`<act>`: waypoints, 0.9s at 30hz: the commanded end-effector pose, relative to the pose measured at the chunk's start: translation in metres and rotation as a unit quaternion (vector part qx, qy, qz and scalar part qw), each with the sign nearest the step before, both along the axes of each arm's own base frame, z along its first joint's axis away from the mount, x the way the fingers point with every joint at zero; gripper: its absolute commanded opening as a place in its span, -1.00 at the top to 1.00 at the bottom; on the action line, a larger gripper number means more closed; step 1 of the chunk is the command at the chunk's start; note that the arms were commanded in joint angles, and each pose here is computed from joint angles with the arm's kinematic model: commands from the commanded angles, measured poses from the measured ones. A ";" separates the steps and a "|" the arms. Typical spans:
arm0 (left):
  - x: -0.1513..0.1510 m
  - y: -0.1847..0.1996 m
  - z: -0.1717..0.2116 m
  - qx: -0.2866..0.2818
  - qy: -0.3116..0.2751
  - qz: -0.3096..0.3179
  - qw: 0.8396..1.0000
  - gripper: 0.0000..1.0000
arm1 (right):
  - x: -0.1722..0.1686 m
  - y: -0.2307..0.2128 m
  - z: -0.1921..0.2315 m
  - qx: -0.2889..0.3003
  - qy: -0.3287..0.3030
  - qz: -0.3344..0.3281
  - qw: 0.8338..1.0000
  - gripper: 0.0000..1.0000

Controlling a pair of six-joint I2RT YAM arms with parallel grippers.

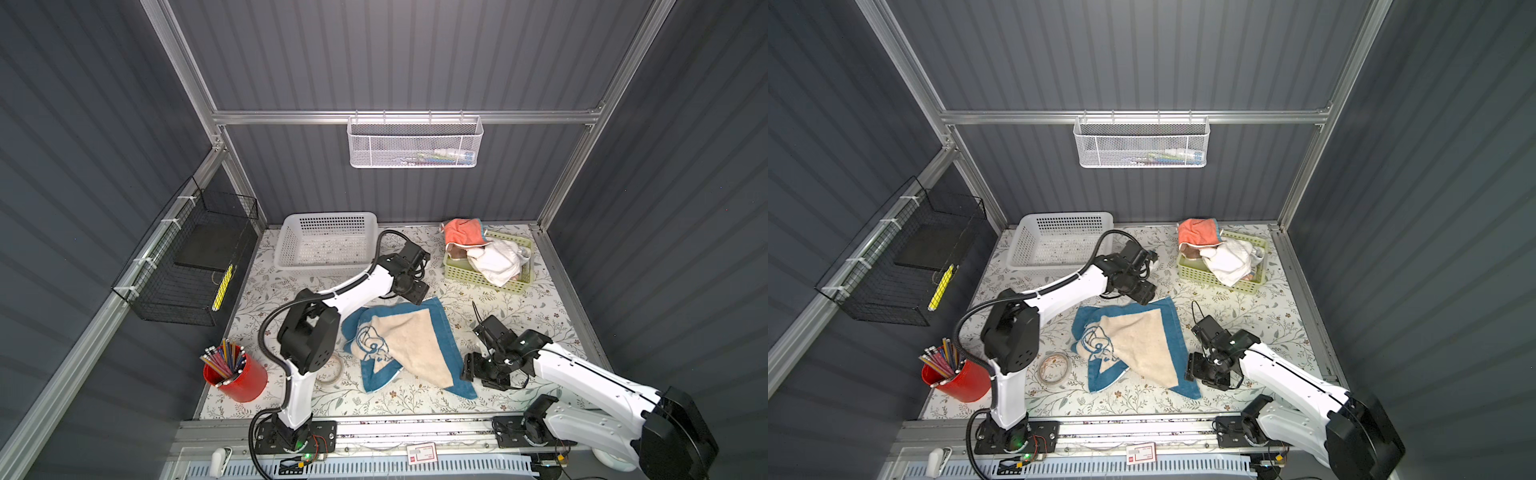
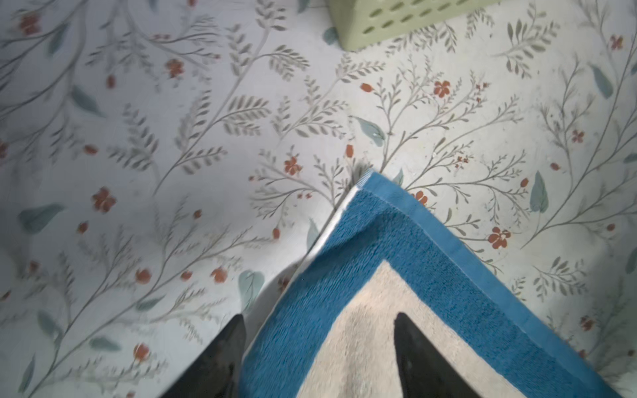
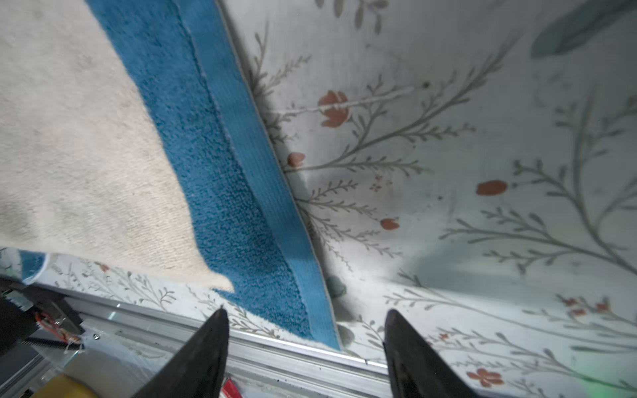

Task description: Fold and stack the towels

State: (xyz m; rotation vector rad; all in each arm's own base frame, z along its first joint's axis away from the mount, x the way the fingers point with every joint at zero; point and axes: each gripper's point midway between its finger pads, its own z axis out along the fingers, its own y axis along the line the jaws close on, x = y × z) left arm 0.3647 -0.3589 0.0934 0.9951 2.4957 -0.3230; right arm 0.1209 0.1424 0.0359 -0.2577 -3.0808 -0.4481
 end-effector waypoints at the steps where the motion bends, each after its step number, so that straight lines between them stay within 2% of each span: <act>1: -0.003 -0.023 -0.018 0.022 -0.001 -0.077 0.997 -0.47 | -0.010 -0.015 -0.014 -0.067 0.028 -0.019 0.997 -0.45; 10: 0.001 -0.042 -0.069 0.063 0.008 -0.102 0.993 -0.57 | -0.021 -0.007 -0.019 -0.110 0.057 0.025 0.992 -0.50; 12: -0.001 -0.039 -0.081 0.082 0.011 -0.101 0.991 -0.56 | -0.024 -0.006 -0.021 -0.112 0.061 0.029 0.991 -0.49; 15: -0.005 -0.031 -0.096 0.105 0.023 -0.093 0.990 -0.44 | -0.029 -0.005 -0.026 -0.109 0.066 0.032 0.991 -0.36; 18: -0.013 -0.032 -0.104 0.097 0.045 -0.092 0.990 -0.16 | -0.031 -0.001 -0.030 -0.098 0.070 0.032 0.992 -0.13; 21: -0.018 -0.035 -0.103 0.083 0.057 -0.092 0.991 0.28 | -0.031 0.006 -0.033 -0.075 0.066 0.030 0.995 0.22; 23: -0.020 -0.038 -0.099 0.073 0.060 -0.094 0.991 0.58 | -0.026 0.010 -0.031 -0.062 0.050 0.029 0.996 0.52; 25: -0.018 -0.040 -0.091 0.061 0.056 -0.093 0.992 0.77 | -0.017 0.011 -0.024 -0.061 0.023 0.030 0.997 0.74; 27: -0.015 -0.041 -0.079 0.045 0.053 -0.088 0.994 0.95 | -0.007 0.005 -0.013 -0.072 -0.010 0.029 0.997 0.89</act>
